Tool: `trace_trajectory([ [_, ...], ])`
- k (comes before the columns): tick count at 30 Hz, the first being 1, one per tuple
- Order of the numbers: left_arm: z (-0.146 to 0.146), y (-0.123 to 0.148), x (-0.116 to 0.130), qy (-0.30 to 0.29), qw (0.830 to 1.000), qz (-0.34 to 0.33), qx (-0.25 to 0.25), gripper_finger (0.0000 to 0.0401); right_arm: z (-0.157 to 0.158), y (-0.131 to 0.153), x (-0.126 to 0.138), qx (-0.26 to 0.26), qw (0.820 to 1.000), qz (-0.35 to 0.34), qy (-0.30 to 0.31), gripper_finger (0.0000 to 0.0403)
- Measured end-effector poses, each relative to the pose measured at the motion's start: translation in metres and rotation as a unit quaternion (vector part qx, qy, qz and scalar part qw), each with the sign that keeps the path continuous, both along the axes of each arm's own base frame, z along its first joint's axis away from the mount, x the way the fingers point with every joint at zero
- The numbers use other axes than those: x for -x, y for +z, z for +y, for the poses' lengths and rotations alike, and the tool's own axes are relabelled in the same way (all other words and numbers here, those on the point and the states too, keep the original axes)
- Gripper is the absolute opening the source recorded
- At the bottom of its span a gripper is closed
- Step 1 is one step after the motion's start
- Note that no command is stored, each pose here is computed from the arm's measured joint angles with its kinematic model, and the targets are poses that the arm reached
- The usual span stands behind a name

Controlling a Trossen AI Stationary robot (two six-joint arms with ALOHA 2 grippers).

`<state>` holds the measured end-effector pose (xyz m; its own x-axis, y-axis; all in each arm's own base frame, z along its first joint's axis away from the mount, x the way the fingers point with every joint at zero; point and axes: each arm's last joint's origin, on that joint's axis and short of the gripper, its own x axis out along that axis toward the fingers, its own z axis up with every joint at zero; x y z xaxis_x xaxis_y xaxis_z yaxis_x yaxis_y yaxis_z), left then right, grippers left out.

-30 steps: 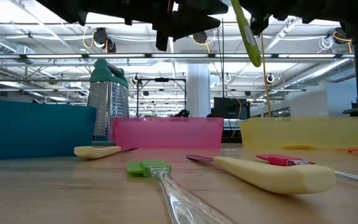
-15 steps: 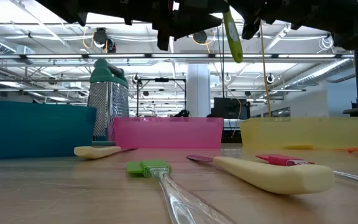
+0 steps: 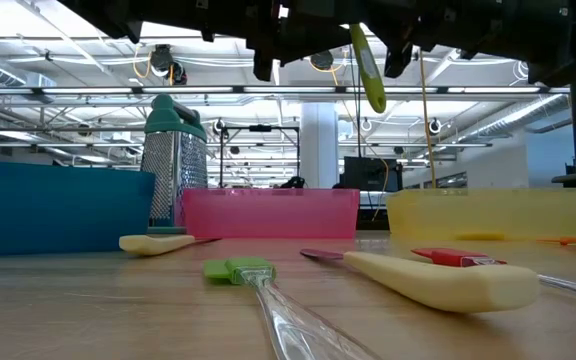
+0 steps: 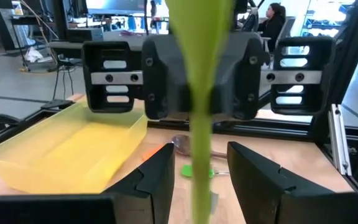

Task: Pick & Place Kitchen Items
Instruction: Put the green serving spoon into the blue bin

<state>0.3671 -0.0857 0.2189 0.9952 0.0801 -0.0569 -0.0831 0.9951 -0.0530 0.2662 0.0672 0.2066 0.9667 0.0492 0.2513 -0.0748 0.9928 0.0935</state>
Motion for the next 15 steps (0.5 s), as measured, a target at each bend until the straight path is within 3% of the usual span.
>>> trace_trajectory([
  [15, 0.004, 0.001, -0.001, 0.007, 1.000, -0.001, -0.011, 0.0152, 0.005, 0.015, -0.016, 0.019, 1.000, 0.006, 0.010, 0.0026],
])
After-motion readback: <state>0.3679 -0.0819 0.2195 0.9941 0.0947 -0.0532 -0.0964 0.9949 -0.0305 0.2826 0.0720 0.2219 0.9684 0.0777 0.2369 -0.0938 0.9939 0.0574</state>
